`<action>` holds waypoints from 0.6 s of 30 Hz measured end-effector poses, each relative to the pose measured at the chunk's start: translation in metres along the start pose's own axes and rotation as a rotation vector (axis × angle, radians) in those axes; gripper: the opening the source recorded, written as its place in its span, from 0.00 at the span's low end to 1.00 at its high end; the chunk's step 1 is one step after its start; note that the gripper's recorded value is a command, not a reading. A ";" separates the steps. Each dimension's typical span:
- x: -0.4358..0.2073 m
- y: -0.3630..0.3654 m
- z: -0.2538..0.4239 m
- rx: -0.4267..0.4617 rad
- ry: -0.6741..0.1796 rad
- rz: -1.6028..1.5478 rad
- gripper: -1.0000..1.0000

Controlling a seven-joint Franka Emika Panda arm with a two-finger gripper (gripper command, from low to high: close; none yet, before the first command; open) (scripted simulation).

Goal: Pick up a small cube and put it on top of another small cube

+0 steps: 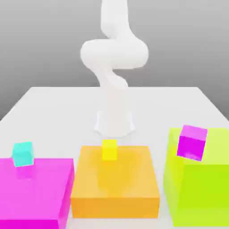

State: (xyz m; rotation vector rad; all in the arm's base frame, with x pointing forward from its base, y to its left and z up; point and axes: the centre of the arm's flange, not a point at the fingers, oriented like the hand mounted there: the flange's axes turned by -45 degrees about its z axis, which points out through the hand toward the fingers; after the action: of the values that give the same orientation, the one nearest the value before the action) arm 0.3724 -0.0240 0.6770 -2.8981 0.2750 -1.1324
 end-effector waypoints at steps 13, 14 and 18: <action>-0.071 0.164 0.187 -0.310 -0.204 0.844 0.50; -0.081 0.177 0.198 -0.336 -0.214 0.909 0.50; -0.129 0.229 0.234 -0.442 -0.249 1.173 0.50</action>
State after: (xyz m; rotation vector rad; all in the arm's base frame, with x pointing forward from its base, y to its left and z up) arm 0.4010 -0.2388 0.3990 -2.2903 2.0179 -0.4950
